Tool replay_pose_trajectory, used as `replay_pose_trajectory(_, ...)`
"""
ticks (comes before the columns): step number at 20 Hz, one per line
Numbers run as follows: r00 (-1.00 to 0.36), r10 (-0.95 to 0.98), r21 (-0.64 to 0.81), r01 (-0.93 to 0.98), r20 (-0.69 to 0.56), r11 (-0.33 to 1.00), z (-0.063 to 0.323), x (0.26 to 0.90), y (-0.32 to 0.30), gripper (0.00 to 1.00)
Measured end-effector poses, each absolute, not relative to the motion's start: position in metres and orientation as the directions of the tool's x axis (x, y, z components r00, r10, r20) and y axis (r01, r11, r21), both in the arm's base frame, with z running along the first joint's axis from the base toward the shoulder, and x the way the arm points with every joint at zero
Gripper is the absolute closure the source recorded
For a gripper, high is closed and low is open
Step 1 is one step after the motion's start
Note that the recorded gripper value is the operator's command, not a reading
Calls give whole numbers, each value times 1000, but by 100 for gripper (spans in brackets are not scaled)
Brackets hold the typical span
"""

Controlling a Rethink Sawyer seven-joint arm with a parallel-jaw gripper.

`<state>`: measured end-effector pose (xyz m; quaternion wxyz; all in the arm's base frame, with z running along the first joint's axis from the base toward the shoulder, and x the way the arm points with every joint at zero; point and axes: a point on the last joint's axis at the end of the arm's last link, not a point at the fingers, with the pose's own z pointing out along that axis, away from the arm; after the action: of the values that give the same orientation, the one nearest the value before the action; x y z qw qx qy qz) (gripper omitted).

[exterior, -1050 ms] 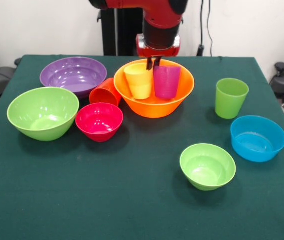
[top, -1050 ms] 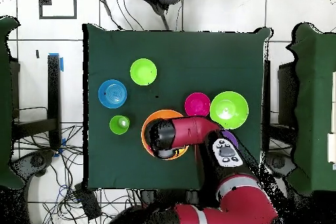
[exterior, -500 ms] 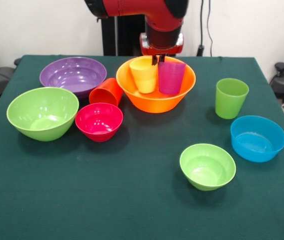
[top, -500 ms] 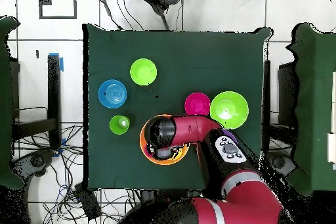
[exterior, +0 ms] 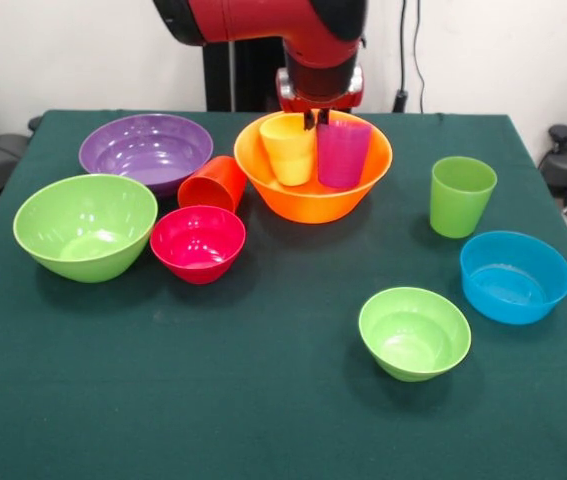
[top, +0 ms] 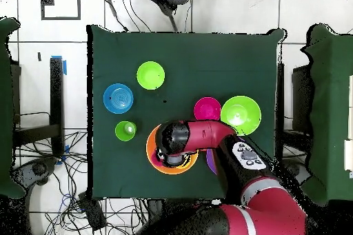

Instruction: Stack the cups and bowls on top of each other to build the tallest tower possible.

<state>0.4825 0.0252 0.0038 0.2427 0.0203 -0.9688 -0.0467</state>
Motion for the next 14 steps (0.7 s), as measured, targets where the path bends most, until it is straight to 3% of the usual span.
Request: replay_pose_trajectory(14, -864, -61, 104, -10, 500, 995, 2, 478, 23, 100)
